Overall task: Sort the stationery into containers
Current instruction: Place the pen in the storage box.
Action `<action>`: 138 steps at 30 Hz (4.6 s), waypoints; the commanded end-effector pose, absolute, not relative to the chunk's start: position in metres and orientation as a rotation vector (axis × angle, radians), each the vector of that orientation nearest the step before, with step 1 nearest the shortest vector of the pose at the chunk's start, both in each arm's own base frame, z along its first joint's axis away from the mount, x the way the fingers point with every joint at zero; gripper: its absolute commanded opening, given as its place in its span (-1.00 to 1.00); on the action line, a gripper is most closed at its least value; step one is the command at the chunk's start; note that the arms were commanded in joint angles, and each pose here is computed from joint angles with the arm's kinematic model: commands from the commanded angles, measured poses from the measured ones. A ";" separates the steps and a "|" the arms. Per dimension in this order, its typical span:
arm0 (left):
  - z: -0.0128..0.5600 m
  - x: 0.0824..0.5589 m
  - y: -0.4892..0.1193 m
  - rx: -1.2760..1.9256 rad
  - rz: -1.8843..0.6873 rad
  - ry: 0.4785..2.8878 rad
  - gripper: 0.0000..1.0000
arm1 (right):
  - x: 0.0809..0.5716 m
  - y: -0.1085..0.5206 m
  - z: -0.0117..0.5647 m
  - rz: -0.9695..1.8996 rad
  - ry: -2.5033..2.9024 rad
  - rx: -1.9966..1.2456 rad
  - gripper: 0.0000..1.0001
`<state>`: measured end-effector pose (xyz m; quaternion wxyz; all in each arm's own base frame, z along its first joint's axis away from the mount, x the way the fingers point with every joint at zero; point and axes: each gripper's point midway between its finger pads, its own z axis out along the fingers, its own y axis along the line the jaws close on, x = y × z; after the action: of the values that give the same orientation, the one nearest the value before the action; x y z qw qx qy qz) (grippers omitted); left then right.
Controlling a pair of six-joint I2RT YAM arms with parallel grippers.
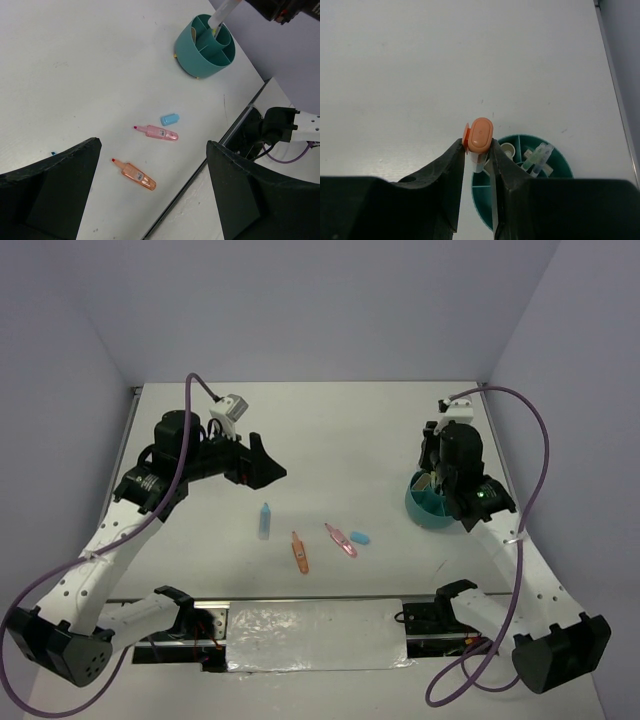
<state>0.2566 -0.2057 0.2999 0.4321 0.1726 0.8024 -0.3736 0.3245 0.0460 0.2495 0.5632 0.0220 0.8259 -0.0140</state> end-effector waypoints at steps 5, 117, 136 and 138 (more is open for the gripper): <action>0.330 0.262 -0.213 0.478 -0.950 1.896 0.99 | 0.306 0.089 0.293 0.196 1.888 -0.201 -1.00; 0.327 0.257 -0.215 0.469 -0.984 1.893 0.99 | 0.299 0.054 0.212 -0.163 2.137 -0.412 -1.00; 0.326 0.257 -0.207 0.448 -0.938 1.911 0.99 | 0.300 0.053 0.200 -0.164 2.153 -0.388 -0.31; 0.326 0.257 -0.207 0.447 -0.935 1.910 0.99 | 0.299 0.054 0.199 -0.154 2.154 -0.385 -0.16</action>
<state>0.2587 -0.2094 0.3107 0.4399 0.1703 0.7930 -0.3856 0.2938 0.0528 0.1883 0.4288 -0.1659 0.8855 -0.0674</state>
